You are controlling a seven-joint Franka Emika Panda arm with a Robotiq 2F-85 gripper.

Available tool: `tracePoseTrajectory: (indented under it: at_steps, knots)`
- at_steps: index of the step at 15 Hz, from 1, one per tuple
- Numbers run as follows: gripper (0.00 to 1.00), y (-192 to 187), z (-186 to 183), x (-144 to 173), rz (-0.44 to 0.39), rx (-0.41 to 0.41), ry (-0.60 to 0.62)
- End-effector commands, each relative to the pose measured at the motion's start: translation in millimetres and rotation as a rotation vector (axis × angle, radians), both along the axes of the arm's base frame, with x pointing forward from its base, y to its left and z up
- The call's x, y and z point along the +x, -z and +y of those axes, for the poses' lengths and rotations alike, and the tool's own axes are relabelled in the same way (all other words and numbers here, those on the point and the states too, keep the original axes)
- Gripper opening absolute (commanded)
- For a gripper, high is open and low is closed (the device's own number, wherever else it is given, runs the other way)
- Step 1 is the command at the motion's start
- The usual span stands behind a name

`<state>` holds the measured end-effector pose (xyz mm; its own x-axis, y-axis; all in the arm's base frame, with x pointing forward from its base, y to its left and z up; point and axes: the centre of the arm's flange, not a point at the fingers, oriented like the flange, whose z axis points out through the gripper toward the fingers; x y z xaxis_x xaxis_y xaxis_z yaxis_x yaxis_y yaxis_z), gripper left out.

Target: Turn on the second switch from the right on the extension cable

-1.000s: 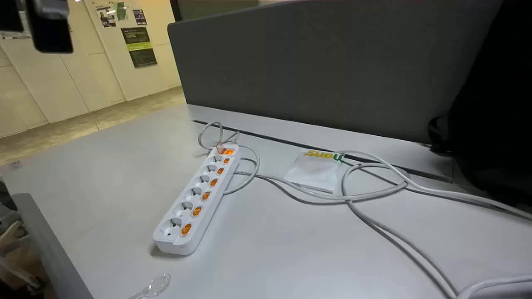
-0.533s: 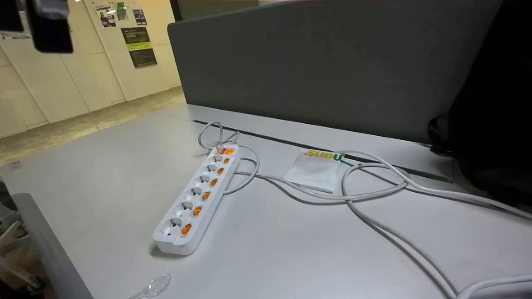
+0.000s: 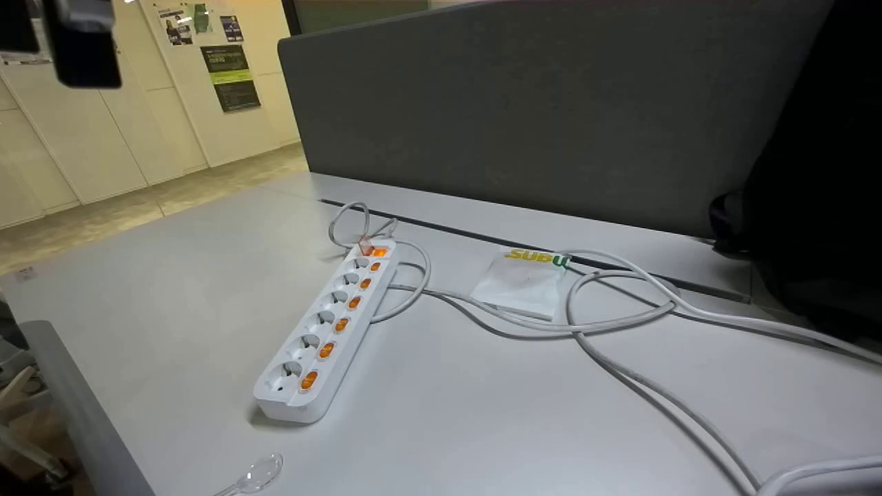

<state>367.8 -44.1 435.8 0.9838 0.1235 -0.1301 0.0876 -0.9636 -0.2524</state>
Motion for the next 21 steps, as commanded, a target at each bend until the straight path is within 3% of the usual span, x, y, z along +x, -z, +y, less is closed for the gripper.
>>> tracePoseTrajectory:
  at_steps: [1, 9, 13, 14, 15, 18, 21]
  knots:
    - [1.0, 0.0, 0.0, 0.0, 0.0, 0.0, 0.0]
    - [1.0, 53.1, 7.7, 33.4, -0.098, -0.23, 0.116]
    - [1.0, 90.7, 24.7, 50.7, -0.102, -0.326, 0.114]
    - [0.75, 99.2, 30.7, 54.8, -0.105, -0.34, 0.1]
    - [0.75, 106.6, 36.3, 58.0, -0.104, -0.355, 0.087]
    - [0.53, 127.6, 53.9, 63.0, -0.122, -0.383, 0.055]
    - [0.33, 146.3, 73.4, 65.5, -0.114, -0.361, 0.031]
